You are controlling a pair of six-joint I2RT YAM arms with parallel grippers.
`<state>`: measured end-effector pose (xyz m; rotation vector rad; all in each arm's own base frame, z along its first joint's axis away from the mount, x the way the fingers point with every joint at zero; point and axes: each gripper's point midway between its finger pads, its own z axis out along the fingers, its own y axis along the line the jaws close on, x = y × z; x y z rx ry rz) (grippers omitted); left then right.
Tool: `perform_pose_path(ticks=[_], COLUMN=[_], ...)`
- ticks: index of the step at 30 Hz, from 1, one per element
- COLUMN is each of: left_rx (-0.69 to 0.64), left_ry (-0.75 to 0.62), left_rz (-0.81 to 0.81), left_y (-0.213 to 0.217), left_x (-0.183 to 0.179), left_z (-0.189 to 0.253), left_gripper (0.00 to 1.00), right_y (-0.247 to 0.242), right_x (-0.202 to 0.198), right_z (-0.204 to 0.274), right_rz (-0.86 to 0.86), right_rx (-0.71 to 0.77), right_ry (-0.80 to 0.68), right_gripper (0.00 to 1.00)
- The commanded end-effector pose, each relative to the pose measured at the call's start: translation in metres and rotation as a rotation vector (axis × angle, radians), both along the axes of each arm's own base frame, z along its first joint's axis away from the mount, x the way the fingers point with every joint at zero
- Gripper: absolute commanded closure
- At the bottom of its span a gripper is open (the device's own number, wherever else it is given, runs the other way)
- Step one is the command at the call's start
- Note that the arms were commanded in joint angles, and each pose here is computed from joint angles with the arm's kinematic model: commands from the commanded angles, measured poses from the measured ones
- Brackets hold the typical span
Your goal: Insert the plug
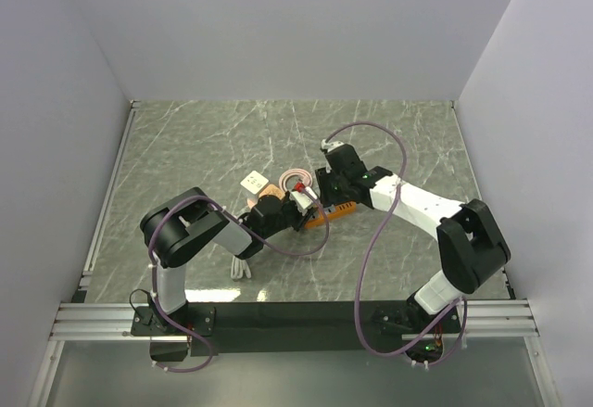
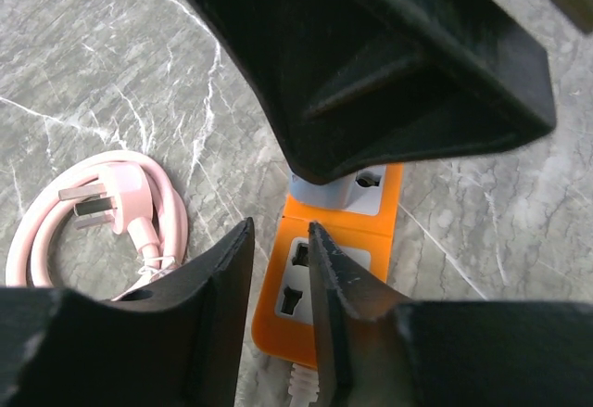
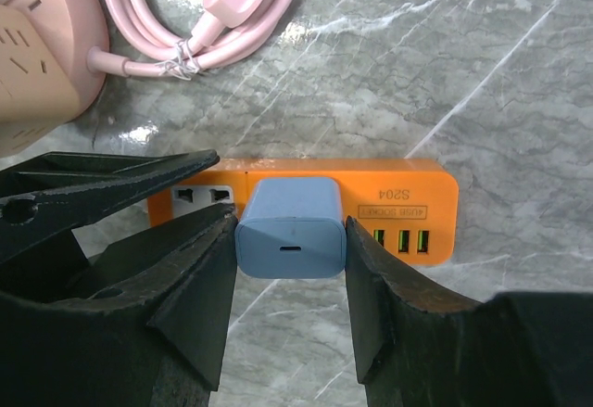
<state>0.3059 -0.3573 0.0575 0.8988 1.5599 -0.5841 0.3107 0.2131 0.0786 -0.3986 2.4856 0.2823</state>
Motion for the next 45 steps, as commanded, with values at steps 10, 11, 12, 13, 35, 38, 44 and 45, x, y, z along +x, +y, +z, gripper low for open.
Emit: perform_pose_path(ticks=[10,11,12,13,35,38,44,45], left_rx=[-0.003,-0.002,-0.003,-0.005,-0.086,-0.105,-0.151,-0.151], left_ry=[-0.010,-0.009,-0.010,-0.010,-0.009,-0.008,-0.002,0.005], left_rz=[0.014,0.015,0.015,0.016,-0.019,-0.038,-0.020,-0.019], left_y=[-0.001,-0.001,-0.001,-0.001,0.009,0.009,0.018,0.019], left_x=[0.004,0.004,0.003,0.004,-0.018,-0.023,-0.030,-0.031], left_z=[0.003,0.002,0.003,0.003,0.055,0.067,0.091,0.092], left_gripper=[0.68,0.68,0.68,0.69,0.46,0.40,0.31,0.30], right_y=[0.019,0.021,0.021,0.021,0.023,0.022,0.024,0.023], right_x=[-0.005,-0.006,-0.005,-0.005,-0.010,-0.009,-0.008,-0.007], right_z=[-0.021,-0.023,-0.023,-0.028,0.023,0.032,0.050,0.051], right_rz=[0.016,0.021,0.019,0.018,0.015,0.011,0.027,0.025], right_rx=[-0.072,-0.077,-0.080,-0.091,0.036,0.051,0.100,0.103], right_ry=[0.021,0.026,0.026,0.037,-0.075,-0.099,-0.147,-0.153], right_gripper=[1.00,1.00,1.00,1.00,0.86,0.72,0.33,0.33])
